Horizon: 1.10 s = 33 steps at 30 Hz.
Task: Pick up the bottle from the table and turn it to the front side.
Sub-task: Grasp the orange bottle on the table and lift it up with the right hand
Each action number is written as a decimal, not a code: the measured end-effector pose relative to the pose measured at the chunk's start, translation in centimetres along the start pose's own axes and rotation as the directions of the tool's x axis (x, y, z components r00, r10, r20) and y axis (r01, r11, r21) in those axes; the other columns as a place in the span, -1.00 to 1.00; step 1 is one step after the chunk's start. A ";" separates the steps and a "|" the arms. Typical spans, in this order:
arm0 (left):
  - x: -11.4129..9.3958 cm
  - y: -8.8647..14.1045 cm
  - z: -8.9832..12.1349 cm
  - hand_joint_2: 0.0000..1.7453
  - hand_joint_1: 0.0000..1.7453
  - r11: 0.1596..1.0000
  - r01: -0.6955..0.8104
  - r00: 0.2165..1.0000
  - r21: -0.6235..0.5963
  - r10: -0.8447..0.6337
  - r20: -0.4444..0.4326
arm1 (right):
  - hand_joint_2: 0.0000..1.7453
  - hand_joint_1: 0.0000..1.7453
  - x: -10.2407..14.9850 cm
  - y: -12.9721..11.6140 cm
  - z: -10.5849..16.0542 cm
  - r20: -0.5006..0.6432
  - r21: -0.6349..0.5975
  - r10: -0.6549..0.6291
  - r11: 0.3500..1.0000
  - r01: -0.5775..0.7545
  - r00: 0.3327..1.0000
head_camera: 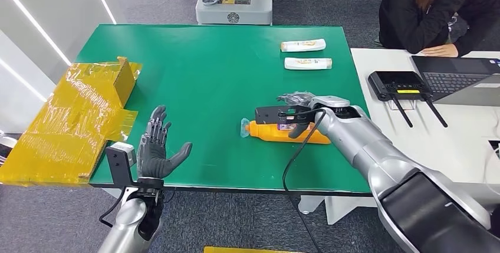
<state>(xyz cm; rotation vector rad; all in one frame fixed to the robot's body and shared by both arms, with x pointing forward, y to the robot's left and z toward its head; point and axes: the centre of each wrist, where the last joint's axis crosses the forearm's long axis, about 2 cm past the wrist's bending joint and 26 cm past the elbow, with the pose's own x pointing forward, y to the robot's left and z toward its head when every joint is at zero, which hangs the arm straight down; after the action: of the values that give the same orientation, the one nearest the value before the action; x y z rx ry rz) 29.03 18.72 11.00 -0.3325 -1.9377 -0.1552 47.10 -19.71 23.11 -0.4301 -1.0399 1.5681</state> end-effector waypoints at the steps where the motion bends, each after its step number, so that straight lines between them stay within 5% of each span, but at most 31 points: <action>1: 0.0 0.0 0.1 1.00 -1.00 1.000 -0.003 1.000 -0.001 0.003 0.000 | 1.00 -1.00 -0.6 0.0 0.1 -0.018 0.008 -0.003 1.000 0.003 1.000; 10: -0.4 0.1 0.2 1.00 -1.00 1.000 -0.009 1.000 -0.004 0.009 -0.009 | 1.00 -1.00 -3.6 0.5 0.7 -0.097 0.031 0.002 1.000 0.001 0.995; 33: -0.6 0.3 0.4 1.00 -1.00 1.000 -0.004 1.000 -0.003 0.004 -0.017 | 1.00 -1.00 -4.0 1.8 0.4 -0.126 0.073 0.015 0.997 -0.006 0.992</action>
<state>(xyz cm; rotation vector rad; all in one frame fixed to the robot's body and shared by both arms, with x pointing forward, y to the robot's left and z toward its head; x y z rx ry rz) 28.95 19.05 10.26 -0.3364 -1.9203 -0.1577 46.87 -23.53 20.88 -0.4793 -0.8828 1.5619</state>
